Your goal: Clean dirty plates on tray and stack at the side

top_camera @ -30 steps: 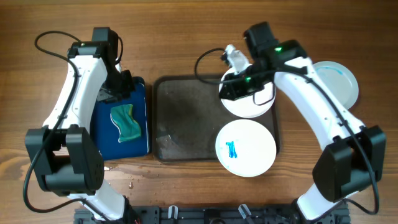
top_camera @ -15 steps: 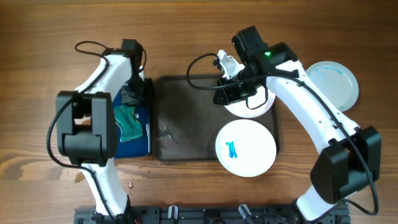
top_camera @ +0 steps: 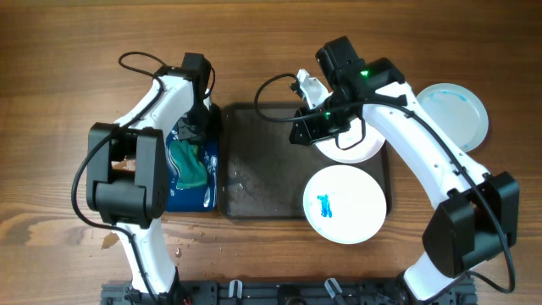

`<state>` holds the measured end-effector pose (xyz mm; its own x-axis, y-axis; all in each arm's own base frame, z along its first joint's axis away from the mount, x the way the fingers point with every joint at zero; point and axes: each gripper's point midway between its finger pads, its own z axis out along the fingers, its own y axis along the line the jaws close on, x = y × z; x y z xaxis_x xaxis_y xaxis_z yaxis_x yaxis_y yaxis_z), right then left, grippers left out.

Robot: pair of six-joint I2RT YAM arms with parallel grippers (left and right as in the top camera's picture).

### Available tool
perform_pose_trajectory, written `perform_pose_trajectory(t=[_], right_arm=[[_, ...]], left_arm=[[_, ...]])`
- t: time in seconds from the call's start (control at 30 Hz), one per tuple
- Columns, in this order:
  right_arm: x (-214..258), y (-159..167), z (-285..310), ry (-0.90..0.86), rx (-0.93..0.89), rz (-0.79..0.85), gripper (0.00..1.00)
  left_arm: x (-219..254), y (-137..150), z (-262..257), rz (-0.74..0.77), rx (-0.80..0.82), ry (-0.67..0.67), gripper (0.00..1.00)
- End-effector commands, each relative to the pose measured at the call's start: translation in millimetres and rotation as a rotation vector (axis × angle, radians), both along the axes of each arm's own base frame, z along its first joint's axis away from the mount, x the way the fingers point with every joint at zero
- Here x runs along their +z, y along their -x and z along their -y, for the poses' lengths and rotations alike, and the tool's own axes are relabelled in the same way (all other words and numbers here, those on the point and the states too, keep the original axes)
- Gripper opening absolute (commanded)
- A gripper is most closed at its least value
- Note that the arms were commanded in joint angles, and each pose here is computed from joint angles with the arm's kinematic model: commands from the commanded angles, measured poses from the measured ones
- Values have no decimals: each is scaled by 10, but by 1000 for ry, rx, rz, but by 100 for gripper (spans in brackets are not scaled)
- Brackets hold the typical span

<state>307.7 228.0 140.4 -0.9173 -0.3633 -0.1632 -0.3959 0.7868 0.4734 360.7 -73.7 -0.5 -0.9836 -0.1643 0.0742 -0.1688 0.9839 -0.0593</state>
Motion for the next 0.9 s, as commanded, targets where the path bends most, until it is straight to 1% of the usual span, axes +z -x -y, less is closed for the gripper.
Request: perform_pose_trajectory(t=[0.0,0.07,0.13,0.17,0.23,0.27,0.3,0.33,0.37,0.4,0.43,0.53,0.63,0.73,0.8,0.87], right_arm=[[-77,8,21,16,-5,-19,31],[-78,10,22,16,-5,-20,33],[-78,11,23,16,-6,-21,36],[-78,10,22,16,-6,-21,40],[-77,5,20,16,-11,-21,41],[-100,-23,63,44,-50,-25,40],[-163,-88,194,129,-134,-21,31],[-202,-122,296,190,-198,-21,39],[-235,-138,405,251,-263,-26,59],[-262,-136,512,309,-303,-26,68],[-299,-121,635,376,-357,-32,74],[-407,-42,707,407,-355,-58,76],[-427,-35,702,404,-346,-58,76],[-418,-29,638,370,-314,-61,76],[-414,-18,612,356,-296,-64,76],[-414,-19,612,355,-293,-62,76]], left_arm=[[255,-45,91,20,27,75,35],[526,-83,30,70,36,66,43],[697,-7,-70,76,48,42,45],[791,50,-122,75,57,34,46],[944,113,-164,88,64,35,48],[1009,132,-172,99,59,36,49],[1055,187,-235,94,62,3,49],[1042,278,-313,58,86,-43,49],[990,360,-357,25,100,-68,49],[918,456,-371,-10,99,-76,49],[829,548,-400,-42,109,-86,49],[437,816,-509,-111,136,-99,49],[206,916,-592,-117,168,-97,52],[155,766,-691,-56,215,-81,54],[142,639,-710,-5,218,-71,56],[145,541,-573,29,189,9,56]])
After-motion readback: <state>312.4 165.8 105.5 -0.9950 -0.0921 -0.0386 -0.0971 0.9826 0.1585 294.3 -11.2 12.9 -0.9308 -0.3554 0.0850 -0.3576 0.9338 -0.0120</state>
